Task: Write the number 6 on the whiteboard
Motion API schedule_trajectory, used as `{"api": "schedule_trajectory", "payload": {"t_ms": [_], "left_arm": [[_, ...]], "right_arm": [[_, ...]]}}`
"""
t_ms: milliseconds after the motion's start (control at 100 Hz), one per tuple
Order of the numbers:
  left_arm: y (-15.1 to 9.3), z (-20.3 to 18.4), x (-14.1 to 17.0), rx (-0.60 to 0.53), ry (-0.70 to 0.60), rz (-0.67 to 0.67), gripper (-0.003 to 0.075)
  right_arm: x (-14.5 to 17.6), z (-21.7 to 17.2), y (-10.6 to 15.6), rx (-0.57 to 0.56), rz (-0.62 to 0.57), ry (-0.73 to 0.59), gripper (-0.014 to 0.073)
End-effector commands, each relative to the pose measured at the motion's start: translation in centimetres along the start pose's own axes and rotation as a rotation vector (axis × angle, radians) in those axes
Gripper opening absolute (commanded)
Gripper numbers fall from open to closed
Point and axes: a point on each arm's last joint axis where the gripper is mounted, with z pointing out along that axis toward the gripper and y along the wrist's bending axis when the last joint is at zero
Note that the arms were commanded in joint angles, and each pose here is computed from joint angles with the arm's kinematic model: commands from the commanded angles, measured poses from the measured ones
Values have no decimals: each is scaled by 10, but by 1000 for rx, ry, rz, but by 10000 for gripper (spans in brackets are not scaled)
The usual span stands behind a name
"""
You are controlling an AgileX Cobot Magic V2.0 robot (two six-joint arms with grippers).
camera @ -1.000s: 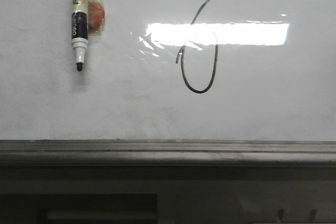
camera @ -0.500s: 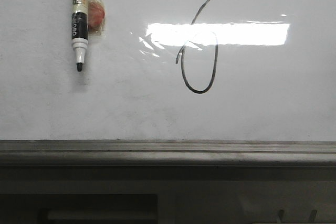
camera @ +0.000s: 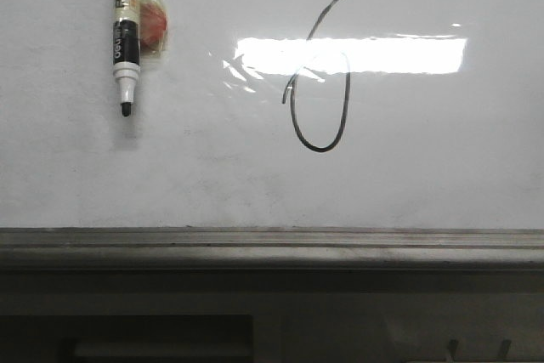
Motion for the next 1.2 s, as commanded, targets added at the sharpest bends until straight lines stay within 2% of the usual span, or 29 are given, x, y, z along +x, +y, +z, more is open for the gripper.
{"api": "schedule_trajectory", "payload": {"t_ms": [0, 840, 890, 970, 1010, 1090, 1190], "left_arm": [[0, -2, 10, 8, -42, -24, -20], [-1, -2, 9, 12, -44, -25, -20], [-1, -2, 9, 12, -44, -25, -20], [-1, -2, 9, 12, -44, -25, -20], [-1, -2, 9, 12, -44, -25, -20], [-1, -2, 9, 12, -44, -25, -20], [-1, -2, 9, 12, -44, -25, -20]], "right_arm": [[-12, 0, -4, 43, 1, -55, -48], [-13, 0, -5, 55, 1, -67, -48], [-15, -1, -7, 81, -15, -87, -48], [-16, -1, -11, 140, -148, -92, -48], [-17, -2, -14, 180, -141, -108, -48], [-15, -2, -22, 295, -207, -145, -48], [1, 0, -29, 400, -231, -128, -48]]}}
